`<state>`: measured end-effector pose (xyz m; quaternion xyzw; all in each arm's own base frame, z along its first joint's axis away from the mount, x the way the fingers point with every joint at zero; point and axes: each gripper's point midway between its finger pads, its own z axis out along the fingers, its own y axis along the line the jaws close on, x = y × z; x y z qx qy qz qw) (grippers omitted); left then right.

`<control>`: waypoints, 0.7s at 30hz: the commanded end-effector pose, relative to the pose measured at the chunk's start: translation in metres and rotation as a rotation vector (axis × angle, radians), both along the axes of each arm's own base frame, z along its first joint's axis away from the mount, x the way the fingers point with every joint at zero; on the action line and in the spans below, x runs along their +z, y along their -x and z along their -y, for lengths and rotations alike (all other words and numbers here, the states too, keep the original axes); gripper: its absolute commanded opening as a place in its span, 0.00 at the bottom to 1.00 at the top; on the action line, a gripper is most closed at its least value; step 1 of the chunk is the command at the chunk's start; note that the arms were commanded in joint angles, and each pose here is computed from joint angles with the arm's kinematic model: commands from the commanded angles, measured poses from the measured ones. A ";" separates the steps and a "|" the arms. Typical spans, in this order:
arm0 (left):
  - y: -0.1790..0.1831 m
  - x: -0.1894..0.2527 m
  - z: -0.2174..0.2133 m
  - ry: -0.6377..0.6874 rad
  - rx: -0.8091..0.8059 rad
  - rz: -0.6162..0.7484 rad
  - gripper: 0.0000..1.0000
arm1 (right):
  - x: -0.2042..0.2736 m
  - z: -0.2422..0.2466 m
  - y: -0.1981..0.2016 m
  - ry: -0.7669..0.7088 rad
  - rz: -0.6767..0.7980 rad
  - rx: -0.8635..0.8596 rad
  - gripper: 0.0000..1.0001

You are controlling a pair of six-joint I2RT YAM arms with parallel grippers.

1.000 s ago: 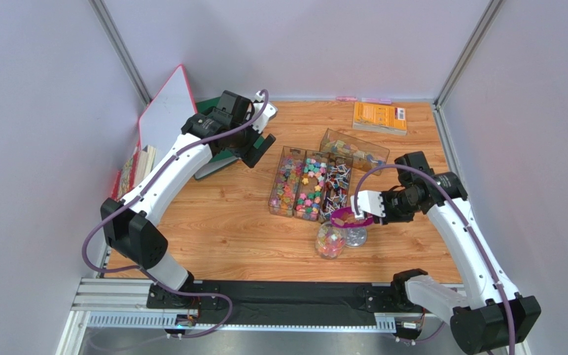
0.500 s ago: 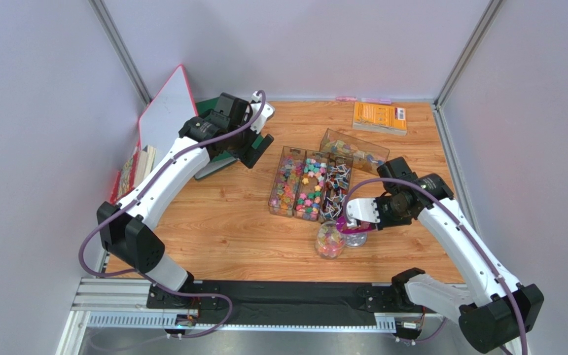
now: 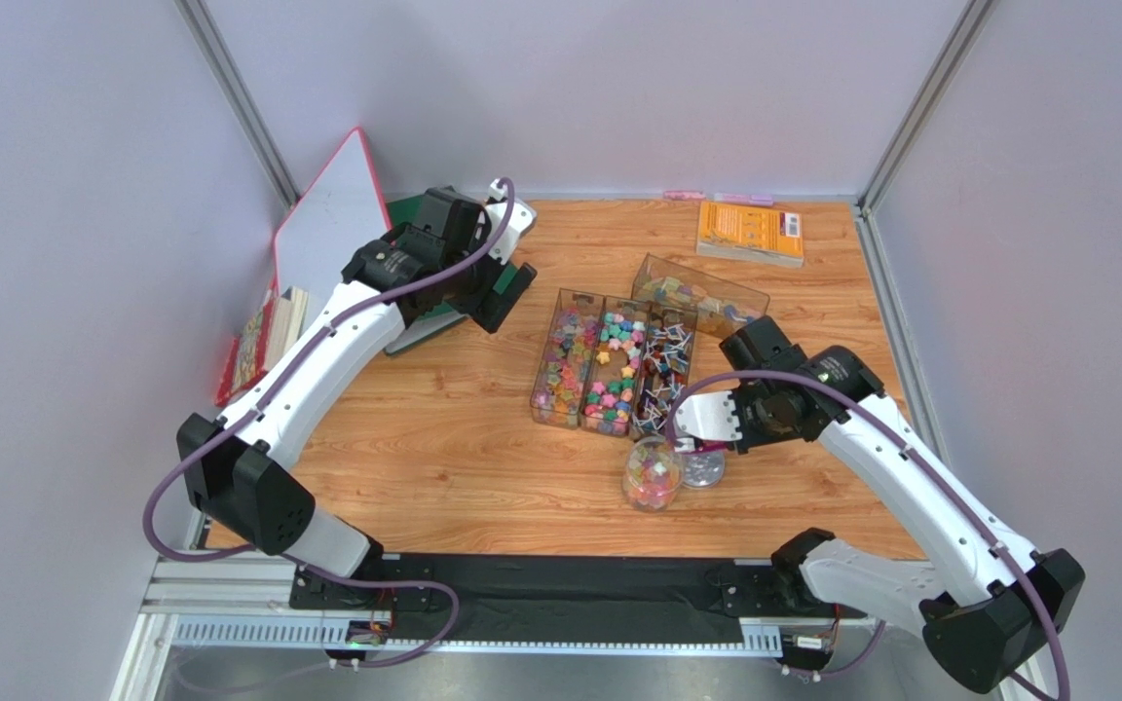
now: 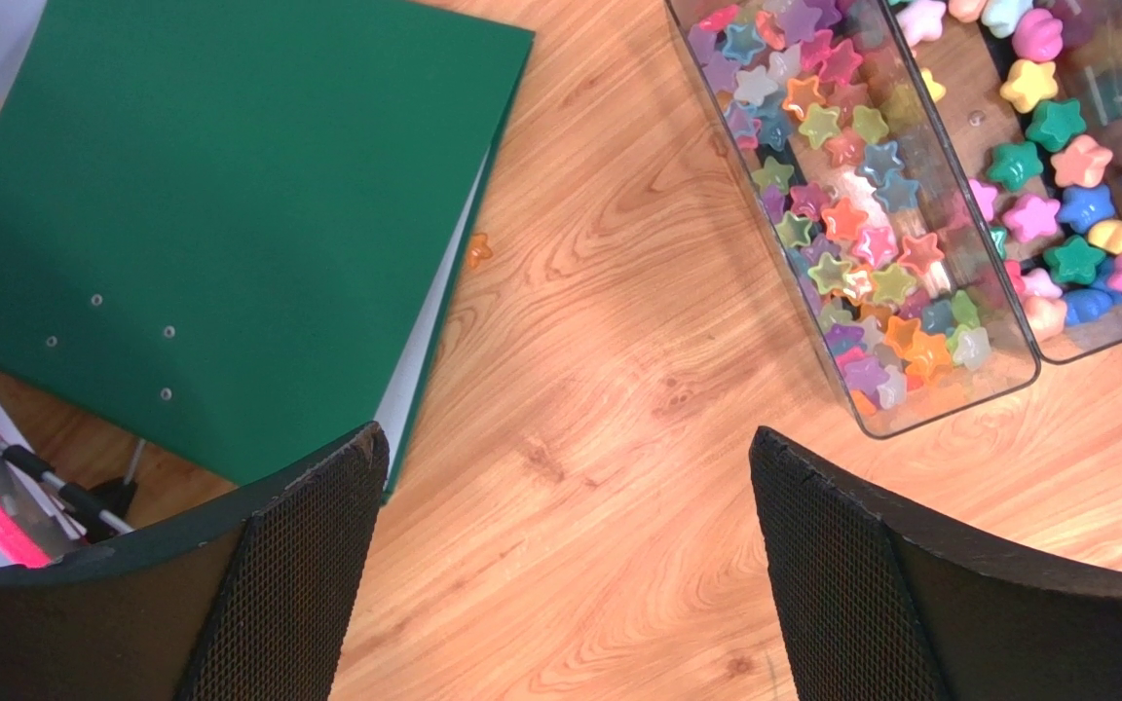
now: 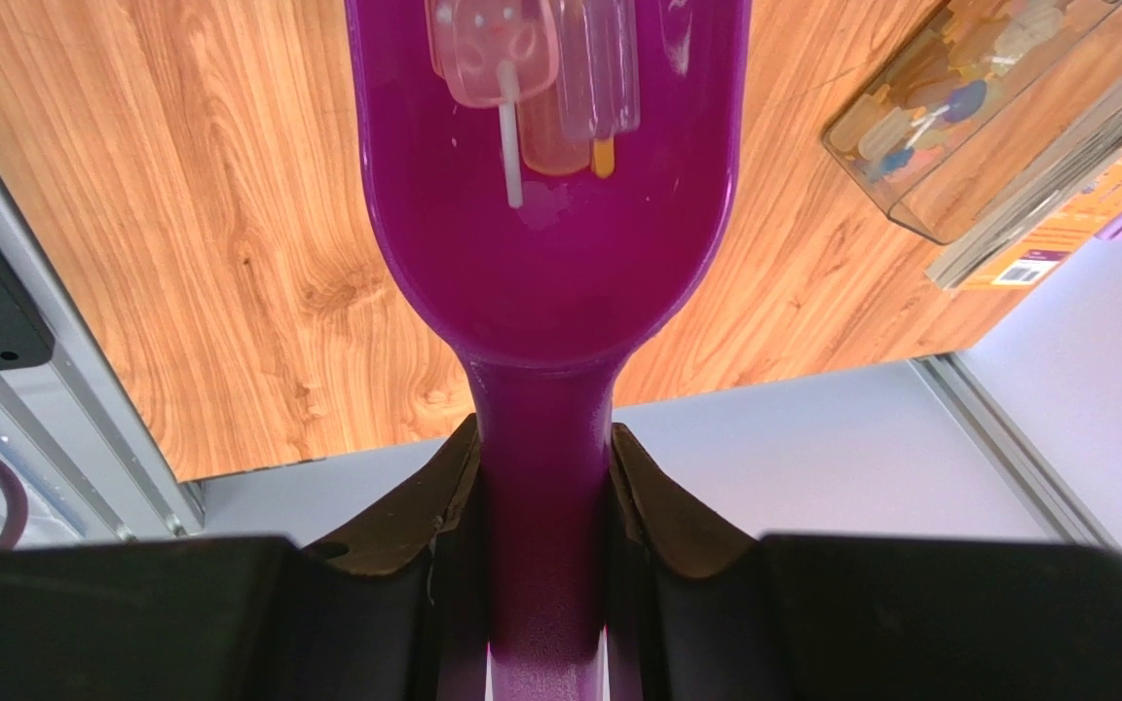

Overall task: Pack the candies
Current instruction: Place the fake candies in the packing bottle.

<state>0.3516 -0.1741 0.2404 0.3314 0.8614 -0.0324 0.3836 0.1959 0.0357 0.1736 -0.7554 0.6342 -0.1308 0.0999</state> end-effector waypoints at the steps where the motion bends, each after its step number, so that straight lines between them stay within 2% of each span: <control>1: -0.001 0.012 -0.001 0.039 0.030 0.045 0.98 | 0.012 0.044 0.053 0.213 -0.169 -0.014 0.00; 21: -0.002 0.019 -0.010 0.045 0.061 0.085 0.98 | 0.026 0.045 0.041 0.363 -0.025 0.102 0.00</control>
